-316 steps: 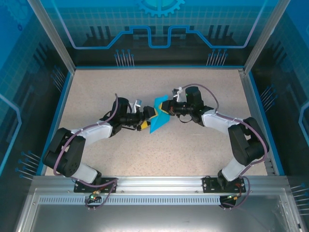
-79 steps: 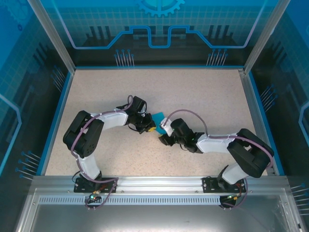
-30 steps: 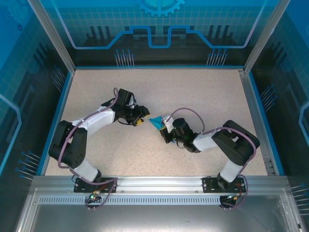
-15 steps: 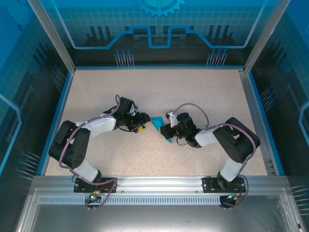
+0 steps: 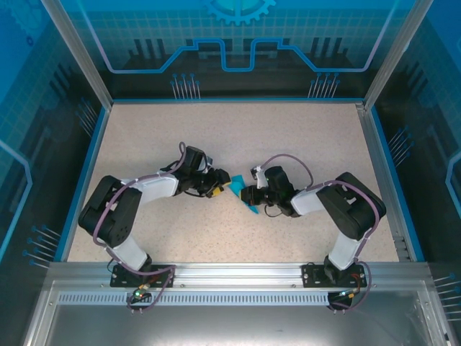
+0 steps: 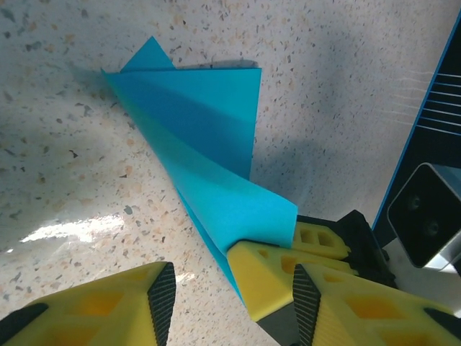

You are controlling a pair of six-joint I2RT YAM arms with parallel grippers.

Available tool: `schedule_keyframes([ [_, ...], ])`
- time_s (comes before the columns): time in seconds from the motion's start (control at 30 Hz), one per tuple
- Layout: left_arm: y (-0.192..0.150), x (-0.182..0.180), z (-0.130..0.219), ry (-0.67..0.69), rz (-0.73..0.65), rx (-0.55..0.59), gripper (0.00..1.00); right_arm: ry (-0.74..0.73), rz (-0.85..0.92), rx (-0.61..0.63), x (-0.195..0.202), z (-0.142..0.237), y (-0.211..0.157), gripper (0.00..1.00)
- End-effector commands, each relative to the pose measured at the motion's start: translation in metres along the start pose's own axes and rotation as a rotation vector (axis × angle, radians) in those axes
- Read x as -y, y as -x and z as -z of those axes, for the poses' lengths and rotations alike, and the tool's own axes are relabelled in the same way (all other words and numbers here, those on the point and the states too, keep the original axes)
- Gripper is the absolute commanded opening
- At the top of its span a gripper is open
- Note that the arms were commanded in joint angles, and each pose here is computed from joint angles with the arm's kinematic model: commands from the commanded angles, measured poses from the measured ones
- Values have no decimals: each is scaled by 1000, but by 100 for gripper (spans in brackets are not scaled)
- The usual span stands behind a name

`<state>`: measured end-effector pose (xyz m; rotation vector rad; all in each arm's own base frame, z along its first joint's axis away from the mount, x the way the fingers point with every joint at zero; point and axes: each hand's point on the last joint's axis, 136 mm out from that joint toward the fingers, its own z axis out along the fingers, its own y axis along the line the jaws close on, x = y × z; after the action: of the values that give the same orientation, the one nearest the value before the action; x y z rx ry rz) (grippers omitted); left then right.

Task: Fold a paper plane with a square sheet of paper (pick it up from the middle)
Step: Fold the wing for the fifth time at the center of the table.

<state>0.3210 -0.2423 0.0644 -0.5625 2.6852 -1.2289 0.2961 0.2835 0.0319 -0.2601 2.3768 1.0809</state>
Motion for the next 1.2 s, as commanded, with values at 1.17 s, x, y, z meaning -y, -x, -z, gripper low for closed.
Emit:
schedule_keyframes([
  [1.17,-6,7,-40,60,-59,-123,34,38,-109,-35,2,11,5,32],
])
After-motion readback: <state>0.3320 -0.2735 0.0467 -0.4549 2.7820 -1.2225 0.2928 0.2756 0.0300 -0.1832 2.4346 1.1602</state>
